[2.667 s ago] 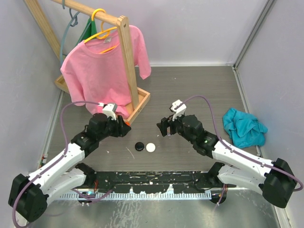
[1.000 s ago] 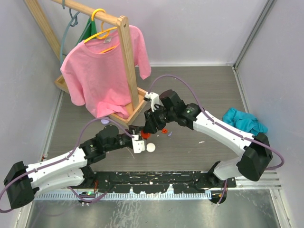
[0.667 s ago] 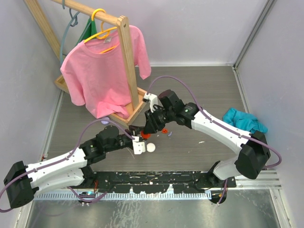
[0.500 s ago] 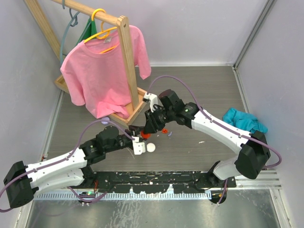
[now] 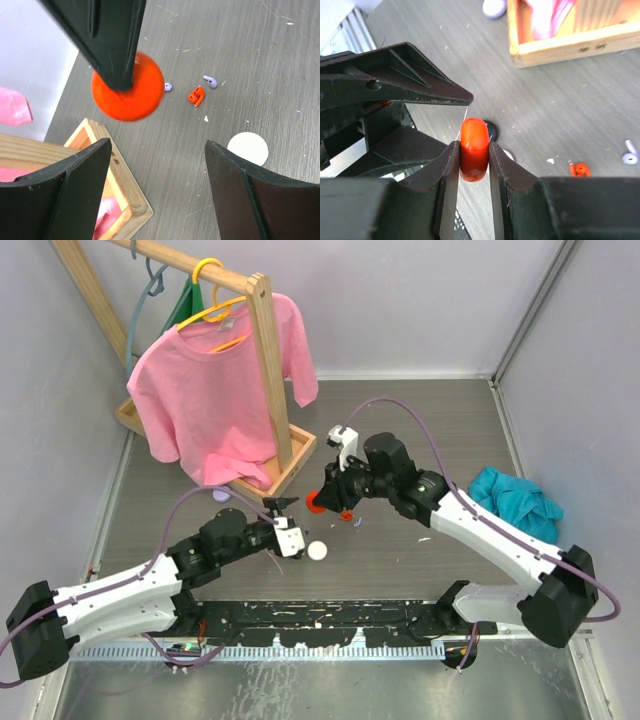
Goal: Insert the wireless bluetooth earbuds into the charging case
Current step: Pick up the charging case at the center of the board.
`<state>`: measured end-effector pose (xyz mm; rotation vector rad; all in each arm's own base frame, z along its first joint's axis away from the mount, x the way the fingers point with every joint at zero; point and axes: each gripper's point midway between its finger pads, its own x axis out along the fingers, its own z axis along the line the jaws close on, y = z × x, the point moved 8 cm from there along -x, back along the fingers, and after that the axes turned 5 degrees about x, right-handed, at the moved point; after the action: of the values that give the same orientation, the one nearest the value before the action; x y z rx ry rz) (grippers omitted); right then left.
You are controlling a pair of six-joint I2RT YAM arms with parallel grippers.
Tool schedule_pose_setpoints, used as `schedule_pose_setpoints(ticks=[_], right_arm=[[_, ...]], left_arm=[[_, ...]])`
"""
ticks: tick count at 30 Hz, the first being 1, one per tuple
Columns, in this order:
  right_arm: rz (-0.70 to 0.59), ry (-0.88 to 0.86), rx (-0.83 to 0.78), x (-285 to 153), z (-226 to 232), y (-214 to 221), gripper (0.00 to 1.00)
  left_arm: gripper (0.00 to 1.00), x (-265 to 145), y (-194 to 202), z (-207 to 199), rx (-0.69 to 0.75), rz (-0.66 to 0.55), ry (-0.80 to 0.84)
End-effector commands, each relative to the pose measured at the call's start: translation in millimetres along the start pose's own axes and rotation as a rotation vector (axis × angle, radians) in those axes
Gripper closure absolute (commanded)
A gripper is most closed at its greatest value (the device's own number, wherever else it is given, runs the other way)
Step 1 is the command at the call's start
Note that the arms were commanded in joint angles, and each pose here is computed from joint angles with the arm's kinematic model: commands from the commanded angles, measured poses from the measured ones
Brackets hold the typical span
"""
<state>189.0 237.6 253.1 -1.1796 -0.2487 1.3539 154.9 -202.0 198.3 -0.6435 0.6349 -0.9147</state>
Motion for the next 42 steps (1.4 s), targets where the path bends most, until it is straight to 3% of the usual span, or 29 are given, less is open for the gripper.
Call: schedule_pose_setpoints(ticks=[1,9,21,29,42], right_arm=[[-0.274,0.043,-0.061,-16.2,2.3,-28.4,0.95],[-0.567,0.026,-0.044,-27.8,2.4,-31.5,0.94],[-0.751,-0.102,-0.005,-32.3,7.0,-18.5,0.92],[-0.842,-0.237,0.028,-41.0,18.9,-15.8,0.92],[-0.896,-0.433,0.052,-49.1,35.6,-13.0,0.91]], left_arm=[[0.22,-1.5,-17.5,21.0,-0.147,-0.056,-0.170],[0.22,-8.1,-19.3,27.0,-0.403,-0.094,-0.240],[0.24,-11.3,-37.0,45.1,-0.817,-0.324,-0.187],[0.33,-6.9,-58.8,51.4,-0.933,-0.487,-0.119],[0.52,-10.9,-73.0,57.2,-1.024,-0.613,-0.110]])
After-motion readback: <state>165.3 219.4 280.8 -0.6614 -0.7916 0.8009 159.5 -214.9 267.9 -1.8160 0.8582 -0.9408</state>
